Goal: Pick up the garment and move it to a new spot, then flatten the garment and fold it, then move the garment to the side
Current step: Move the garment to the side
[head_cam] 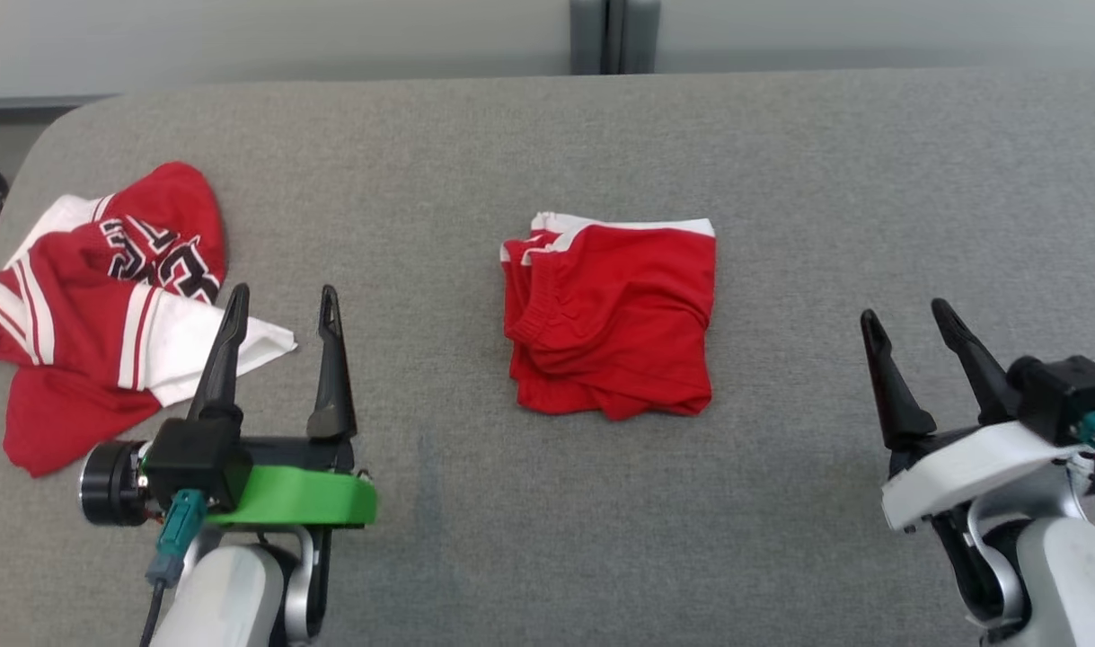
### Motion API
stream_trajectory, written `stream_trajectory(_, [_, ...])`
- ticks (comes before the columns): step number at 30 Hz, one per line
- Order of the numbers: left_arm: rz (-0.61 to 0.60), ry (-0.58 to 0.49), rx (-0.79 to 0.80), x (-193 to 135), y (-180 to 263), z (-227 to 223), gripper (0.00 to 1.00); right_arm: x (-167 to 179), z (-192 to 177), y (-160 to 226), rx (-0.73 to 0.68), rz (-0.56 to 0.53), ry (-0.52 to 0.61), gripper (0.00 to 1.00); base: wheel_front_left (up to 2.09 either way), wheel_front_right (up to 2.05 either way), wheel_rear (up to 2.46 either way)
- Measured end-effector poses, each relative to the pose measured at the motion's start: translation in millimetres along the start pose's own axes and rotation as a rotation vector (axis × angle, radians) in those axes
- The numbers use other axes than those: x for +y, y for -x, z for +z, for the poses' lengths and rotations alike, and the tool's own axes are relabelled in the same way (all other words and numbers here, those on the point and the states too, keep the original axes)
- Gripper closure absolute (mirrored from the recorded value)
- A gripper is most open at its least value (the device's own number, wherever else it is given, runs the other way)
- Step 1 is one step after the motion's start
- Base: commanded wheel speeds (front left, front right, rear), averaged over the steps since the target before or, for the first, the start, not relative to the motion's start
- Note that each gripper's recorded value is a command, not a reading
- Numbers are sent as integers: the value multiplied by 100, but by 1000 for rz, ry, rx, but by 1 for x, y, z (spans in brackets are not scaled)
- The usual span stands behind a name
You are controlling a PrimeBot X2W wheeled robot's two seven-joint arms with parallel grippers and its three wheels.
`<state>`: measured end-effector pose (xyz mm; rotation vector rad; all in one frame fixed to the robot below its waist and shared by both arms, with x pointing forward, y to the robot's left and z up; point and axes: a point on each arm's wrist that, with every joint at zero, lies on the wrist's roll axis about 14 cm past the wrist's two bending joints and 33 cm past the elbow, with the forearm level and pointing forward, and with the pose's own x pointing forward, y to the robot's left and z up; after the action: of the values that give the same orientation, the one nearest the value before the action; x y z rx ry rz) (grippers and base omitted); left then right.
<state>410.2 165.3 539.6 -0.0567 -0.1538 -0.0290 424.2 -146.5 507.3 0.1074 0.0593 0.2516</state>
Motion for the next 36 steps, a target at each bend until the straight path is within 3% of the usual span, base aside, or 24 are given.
stream_trajectory(10, [57, -9, 22, 17, -11, -14, 0, 71, -80, -80, 205, 186, -136, 0, 0, 0, 0])
stream_trajectory(15, [92, -27, 39, 30, -9, -20, 0, 88, -137, -82, 397, 195, -198, 0, 0, 0, 0])
stream_trajectory(19, [101, -41, 48, 35, -8, -23, 0, 93, -150, -84, 444, 190, -231, 0, 0, 0, 0])
stream_trajectory(20, [98, -41, 47, 34, -8, -23, 0, 93, -151, -84, 447, 187, -242, 5, 0, 0, 0])
stream_trajectory(21, [97, -42, 46, 33, -8, -23, 0, 93, -151, -83, 451, 181, -249, 51, 0, 0, 0])
stream_trajectory(22, [95, -43, 45, 33, -8, -23, 0, 93, -151, -83, 453, 178, -252, 63, 0, 0, 0])
stream_trajectory(23, [92, -45, 44, 32, -8, -23, 0, 93, -150, -82, 451, 175, -256, 100, 0, 0, 0])
stream_trajectory(32, [31, -39, 20, 14, -20, -21, 0, 77, -133, -76, 413, 170, -184, 100, 0, 0, 0])
stream_trajectory(36, [-41, -27, 3, -7, -31, -22, 0, 41, -124, -67, 392, 142, -98, 100, 0, 0, 0])
